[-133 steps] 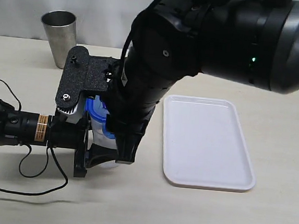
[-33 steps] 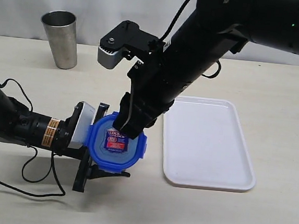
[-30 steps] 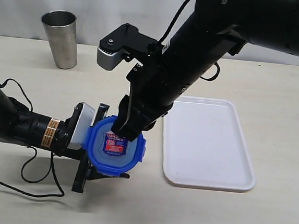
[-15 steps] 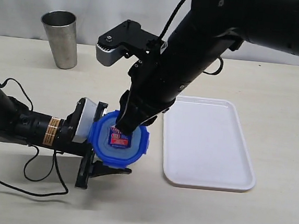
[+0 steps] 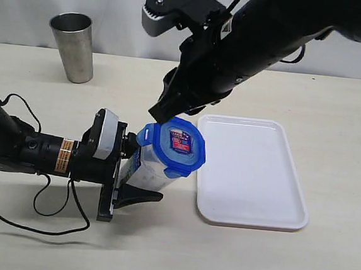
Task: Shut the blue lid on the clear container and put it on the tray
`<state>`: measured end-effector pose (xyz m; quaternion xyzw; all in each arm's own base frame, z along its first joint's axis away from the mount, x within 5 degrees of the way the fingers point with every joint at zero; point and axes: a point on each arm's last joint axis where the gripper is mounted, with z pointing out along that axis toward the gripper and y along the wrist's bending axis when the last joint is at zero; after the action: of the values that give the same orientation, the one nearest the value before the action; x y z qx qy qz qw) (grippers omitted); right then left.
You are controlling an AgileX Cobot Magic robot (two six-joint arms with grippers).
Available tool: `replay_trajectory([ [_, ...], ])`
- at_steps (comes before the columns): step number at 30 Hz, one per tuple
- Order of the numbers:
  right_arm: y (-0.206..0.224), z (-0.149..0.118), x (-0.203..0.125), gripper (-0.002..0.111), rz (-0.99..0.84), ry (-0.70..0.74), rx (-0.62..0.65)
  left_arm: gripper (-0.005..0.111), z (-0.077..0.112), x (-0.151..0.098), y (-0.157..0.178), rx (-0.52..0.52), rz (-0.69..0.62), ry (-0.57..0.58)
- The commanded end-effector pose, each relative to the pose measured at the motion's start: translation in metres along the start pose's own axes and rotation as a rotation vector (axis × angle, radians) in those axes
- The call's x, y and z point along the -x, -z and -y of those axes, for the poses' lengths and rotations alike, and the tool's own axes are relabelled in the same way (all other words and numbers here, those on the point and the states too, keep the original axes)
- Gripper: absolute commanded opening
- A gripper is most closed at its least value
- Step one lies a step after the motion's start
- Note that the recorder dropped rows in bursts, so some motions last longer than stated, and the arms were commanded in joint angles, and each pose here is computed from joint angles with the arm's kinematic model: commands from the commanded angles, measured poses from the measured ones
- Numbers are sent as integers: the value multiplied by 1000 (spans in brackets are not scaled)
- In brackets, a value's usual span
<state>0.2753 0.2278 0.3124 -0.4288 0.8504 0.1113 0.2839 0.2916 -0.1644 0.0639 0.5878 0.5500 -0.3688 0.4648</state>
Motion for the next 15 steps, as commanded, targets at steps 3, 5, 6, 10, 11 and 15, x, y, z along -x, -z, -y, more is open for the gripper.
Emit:
replay_trajectory([
  [3, 10, -5, -7, 35, -70, -319, 32, 0, -2, 5, 1, 26, 43, 16],
  [5, 11, -4, -10, 35, -97, -381, 16, 0, -2, 5, 1, 28, 43, 16],
  [6, 11, -5, -10, 35, -101, -399, 15, 0, -2, 5, 1, 28, 43, 16],
  [10, 8, -13, -6, 35, -78, -418, 9, 0, -2, 5, 1, 28, 43, 16],
  [11, 6, -18, -4, 35, -71, -398, -5, 0, -2, 5, 1, 28, 43, 16],
  [15, -2, -43, 3, 35, -71, -292, -154, 0, -2, 5, 1, 28, 43, 16],
])
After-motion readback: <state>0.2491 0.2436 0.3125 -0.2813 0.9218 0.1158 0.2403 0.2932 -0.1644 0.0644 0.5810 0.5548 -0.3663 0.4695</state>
